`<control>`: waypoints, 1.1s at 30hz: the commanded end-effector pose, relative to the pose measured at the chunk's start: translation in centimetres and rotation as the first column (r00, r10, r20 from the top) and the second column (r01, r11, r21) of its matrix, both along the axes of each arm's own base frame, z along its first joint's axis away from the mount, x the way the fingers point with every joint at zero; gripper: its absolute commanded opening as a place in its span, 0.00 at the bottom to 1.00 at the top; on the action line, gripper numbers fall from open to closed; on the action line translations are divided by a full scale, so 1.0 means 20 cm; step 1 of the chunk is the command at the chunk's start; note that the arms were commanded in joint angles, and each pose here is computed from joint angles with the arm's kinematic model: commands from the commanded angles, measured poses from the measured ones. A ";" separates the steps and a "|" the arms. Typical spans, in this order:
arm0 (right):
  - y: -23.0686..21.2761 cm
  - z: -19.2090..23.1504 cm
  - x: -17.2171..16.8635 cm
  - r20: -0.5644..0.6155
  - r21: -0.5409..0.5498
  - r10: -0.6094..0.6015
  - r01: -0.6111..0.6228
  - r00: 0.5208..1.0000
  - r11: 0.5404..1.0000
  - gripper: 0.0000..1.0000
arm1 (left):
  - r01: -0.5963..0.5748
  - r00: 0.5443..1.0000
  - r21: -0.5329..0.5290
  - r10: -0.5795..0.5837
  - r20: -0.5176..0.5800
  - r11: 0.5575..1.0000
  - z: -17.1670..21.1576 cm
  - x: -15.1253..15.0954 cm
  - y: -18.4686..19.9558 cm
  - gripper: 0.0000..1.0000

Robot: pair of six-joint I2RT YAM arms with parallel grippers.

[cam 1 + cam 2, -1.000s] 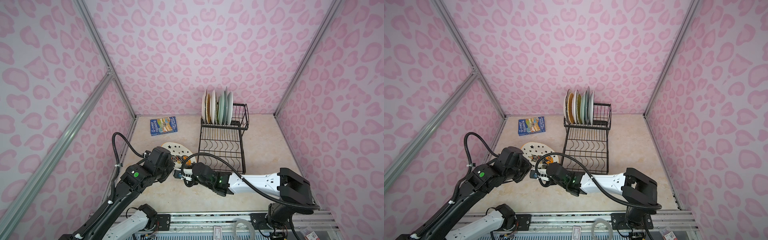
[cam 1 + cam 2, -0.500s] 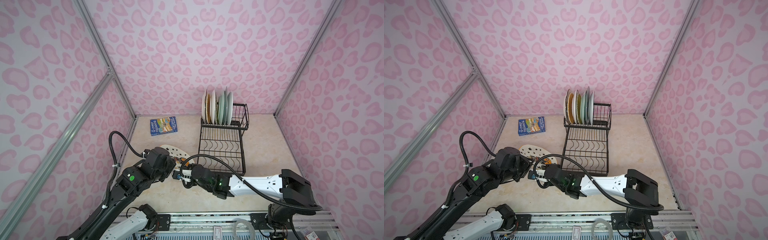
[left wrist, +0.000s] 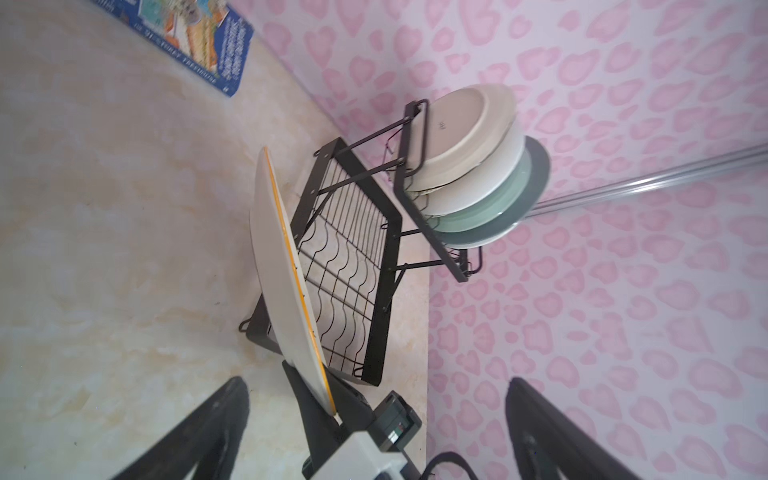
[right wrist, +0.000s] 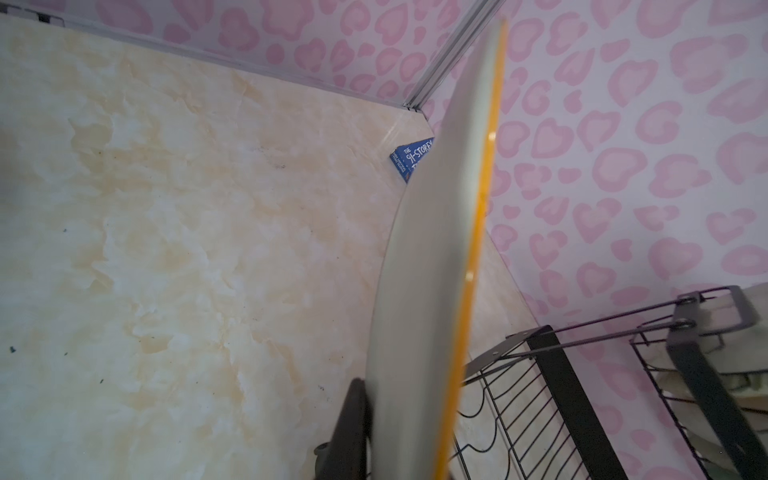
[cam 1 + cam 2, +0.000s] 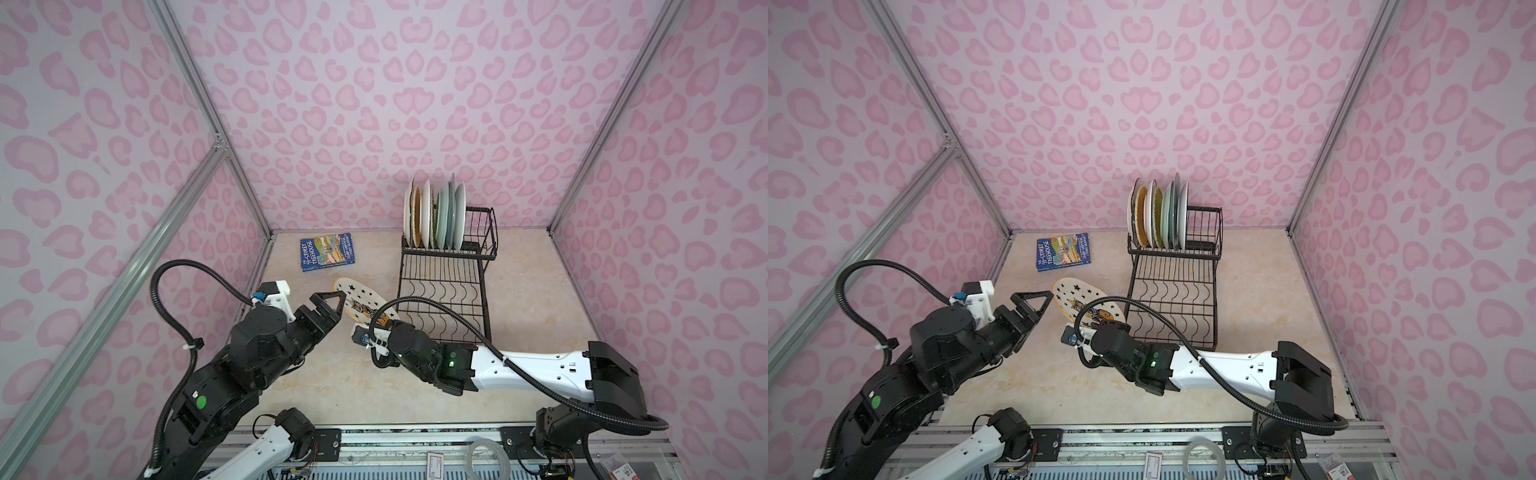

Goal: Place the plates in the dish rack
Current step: 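Raise the plate over the rack's upper tier with the right gripper while the left withdraws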

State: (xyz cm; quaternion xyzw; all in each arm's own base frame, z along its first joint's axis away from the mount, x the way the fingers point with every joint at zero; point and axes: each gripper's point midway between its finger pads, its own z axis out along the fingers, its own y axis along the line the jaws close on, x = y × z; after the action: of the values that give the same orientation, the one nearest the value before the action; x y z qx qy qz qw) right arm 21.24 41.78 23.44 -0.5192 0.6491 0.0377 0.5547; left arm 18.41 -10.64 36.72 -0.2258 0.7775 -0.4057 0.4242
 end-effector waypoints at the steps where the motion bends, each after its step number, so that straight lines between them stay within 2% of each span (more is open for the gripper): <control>1: -0.03 0.31 0.04 0.030 0.188 -0.100 0.093 0.995 0.978 0.00 | 0.011 0.965 0.115 -0.041 0.260 0.993 0.18 -0.02 0.05 0.98; 4: -0.10 0.54 0.02 0.015 0.285 -0.146 0.135 0.989 0.949 0.00 | 0.000 0.904 0.245 -0.104 0.414 0.970 0.24 -0.08 0.09 0.97; 6: -0.17 0.69 0.03 -0.008 0.359 -0.193 0.183 0.981 0.915 0.00 | -0.046 0.881 0.339 -0.121 0.457 0.940 0.22 -0.06 0.12 0.97; 10: -0.34 1.06 0.01 -0.026 0.501 -0.244 0.224 0.969 0.836 0.00 | -0.095 0.864 0.557 -0.209 0.458 0.825 0.03 0.02 0.09 0.97; 12: -0.44 1.28 0.01 -0.018 0.573 -0.258 0.222 0.966 0.789 0.00 | -0.096 0.860 0.609 -0.242 0.449 0.787 -0.10 0.07 0.06 0.97; 15: -0.63 1.52 0.07 -0.049 0.656 -0.323 0.274 0.945 0.703 0.00 | -0.118 0.839 0.623 -0.257 0.479 0.773 -0.21 0.10 0.03 0.97; 19: -0.89 1.69 0.19 -0.092 0.722 -0.442 0.365 0.892 0.588 0.00 | -0.125 0.829 0.669 -0.294 0.476 0.732 -0.29 0.12 0.01 0.97; 21: -0.99 1.72 0.26 -0.122 0.735 -0.479 0.404 0.869 0.545 0.00 | -0.124 0.833 0.666 -0.287 0.473 0.736 -0.33 0.13 0.01 0.97; 25: -1.18 1.68 0.44 -0.201 0.743 -0.539 0.486 0.818 0.461 0.00 | -0.069 0.808 0.617 -0.319 0.495 0.784 -0.33 0.08 -0.04 0.97; 27: -1.24 1.66 0.51 -0.237 0.748 -0.539 0.506 0.808 0.430 0.00 | -0.053 0.806 0.600 -0.321 0.498 0.798 -0.31 0.06 -0.04 0.97; 31: -1.32 1.62 0.66 -0.300 0.747 -0.522 0.537 0.799 0.392 0.00 | -0.027 0.827 0.558 -0.295 0.478 0.829 -0.36 0.02 -0.01 0.97; 33: -1.34 1.58 0.73 -0.328 0.743 -0.512 0.552 0.794 0.379 0.00 | -0.025 0.839 0.555 -0.284 0.463 0.831 -0.41 0.02 0.00 0.97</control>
State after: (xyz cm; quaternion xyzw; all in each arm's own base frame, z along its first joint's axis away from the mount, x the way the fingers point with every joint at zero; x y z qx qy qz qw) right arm 35.02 13.79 53.38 0.0247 0.7234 0.0795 0.6854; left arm 18.99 -10.56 29.31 0.0912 0.7211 -0.2283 0.6477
